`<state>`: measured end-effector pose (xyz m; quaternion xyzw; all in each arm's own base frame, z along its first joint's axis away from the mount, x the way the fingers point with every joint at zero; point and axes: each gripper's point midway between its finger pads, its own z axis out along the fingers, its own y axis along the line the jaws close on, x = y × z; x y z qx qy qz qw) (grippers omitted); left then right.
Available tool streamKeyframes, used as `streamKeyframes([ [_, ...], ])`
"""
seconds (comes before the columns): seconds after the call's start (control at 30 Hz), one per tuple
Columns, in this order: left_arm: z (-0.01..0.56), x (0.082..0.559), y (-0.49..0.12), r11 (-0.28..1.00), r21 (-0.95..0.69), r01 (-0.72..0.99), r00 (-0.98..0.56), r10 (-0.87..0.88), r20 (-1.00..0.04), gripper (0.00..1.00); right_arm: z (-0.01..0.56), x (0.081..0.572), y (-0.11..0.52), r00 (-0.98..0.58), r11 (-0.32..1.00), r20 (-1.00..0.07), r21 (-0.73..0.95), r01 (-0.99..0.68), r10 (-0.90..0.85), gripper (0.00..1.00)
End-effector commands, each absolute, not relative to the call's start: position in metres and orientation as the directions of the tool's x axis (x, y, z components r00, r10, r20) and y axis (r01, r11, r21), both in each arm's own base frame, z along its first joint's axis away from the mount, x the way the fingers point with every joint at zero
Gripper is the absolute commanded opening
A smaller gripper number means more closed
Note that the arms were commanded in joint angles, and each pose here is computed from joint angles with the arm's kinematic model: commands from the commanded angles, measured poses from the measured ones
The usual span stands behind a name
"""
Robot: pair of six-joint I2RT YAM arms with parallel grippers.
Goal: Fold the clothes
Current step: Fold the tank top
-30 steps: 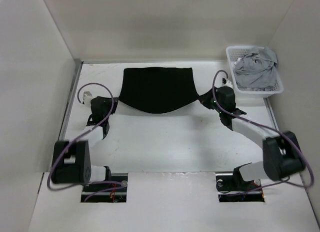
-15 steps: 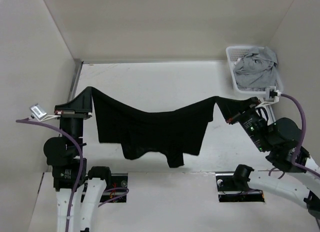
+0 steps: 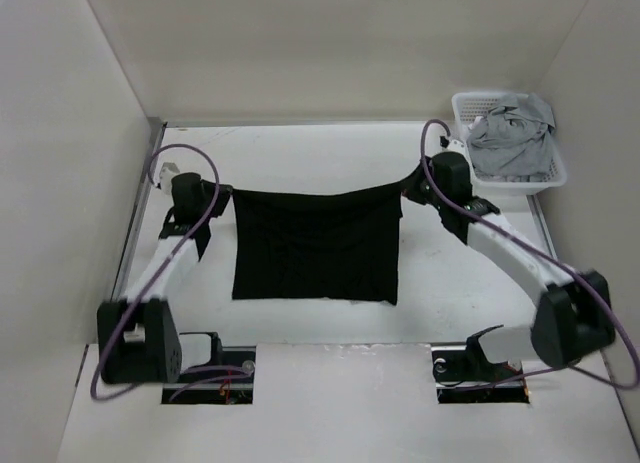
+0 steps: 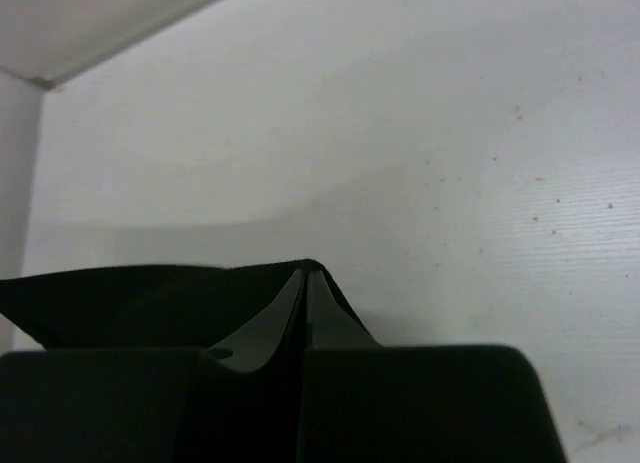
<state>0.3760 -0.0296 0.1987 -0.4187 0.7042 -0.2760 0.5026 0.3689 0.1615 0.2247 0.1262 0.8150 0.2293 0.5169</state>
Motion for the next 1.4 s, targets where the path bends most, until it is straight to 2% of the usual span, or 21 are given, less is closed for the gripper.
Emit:
streamKeyframes([
  [0.0, 0.221, 0.441, -0.021, 0.460, -0.856, -0.236, -0.066, -0.886, -0.459, 0.00, 0.242, 0.432, 0.175, -0.425, 0.781, -0.741, 0.614, -0.115, 0.520, 0.01],
  [0.13, 0.213, 0.504, -0.020, 0.465, -0.847, -0.259, -0.112, -0.885, -0.452, 0.00, 0.223, 0.497, 0.165, -0.460, 0.773, -0.703, 0.632, -0.055, 0.542, 0.01],
  [0.27, 0.212, 0.512, -0.023, 0.478, -0.840, -0.256, -0.125, -0.878, -0.462, 0.00, 0.218, 0.504, 0.162, -0.464, 0.772, -0.697, 0.635, -0.044, 0.547, 0.01],
  [0.37, 0.195, 0.493, -0.026, 0.478, -0.834, -0.275, -0.138, -0.879, -0.457, 0.00, 0.209, 0.486, 0.156, -0.463, 0.778, -0.699, 0.628, -0.031, 0.545, 0.01],
  [0.53, 0.174, 0.436, -0.032, 0.461, -0.845, -0.271, -0.118, -0.887, -0.446, 0.00, 0.186, 0.432, 0.144, -0.451, 0.762, -0.684, 0.648, -0.014, 0.573, 0.01],
  [0.8, 0.167, 0.369, -0.032, 0.452, -0.862, -0.228, -0.127, -0.892, -0.434, 0.00, 0.161, 0.355, 0.141, -0.455, 0.771, -0.689, 0.637, -0.007, 0.565, 0.01],
  [0.93, 0.151, 0.343, -0.032, 0.462, -0.856, -0.230, -0.162, -0.886, -0.435, 0.00, 0.130, 0.320, 0.143, -0.497, 0.779, -0.666, 0.626, 0.031, 0.556, 0.01],
  [1.07, 0.110, 0.318, -0.025, 0.491, -0.818, -0.301, -0.199, -0.871, -0.449, 0.03, 0.094, 0.291, 0.144, -0.552, 0.789, -0.627, 0.607, 0.097, 0.550, 0.01],
  [1.17, 0.082, 0.309, -0.020, 0.487, -0.796, -0.360, -0.226, -0.873, -0.432, 0.13, 0.067, 0.278, 0.140, -0.586, 0.787, -0.586, 0.597, 0.156, 0.560, 0.12],
  [1.23, 0.079, 0.308, -0.016, 0.476, -0.801, -0.364, -0.227, -0.879, -0.419, 0.24, 0.060, 0.274, 0.140, -0.596, 0.787, -0.575, 0.594, 0.166, 0.560, 0.28],
  [1.27, 0.081, 0.309, -0.014, 0.466, -0.809, -0.358, -0.219, -0.884, -0.413, 0.28, 0.064, 0.276, 0.140, -0.591, 0.783, -0.579, 0.602, 0.154, 0.562, 0.40],
  [1.37, 0.098, 0.312, -0.007, 0.459, -0.825, -0.329, -0.176, -0.888, -0.424, 0.31, 0.081, 0.286, 0.143, -0.564, 0.777, -0.604, 0.619, 0.112, 0.563, 0.54],
])
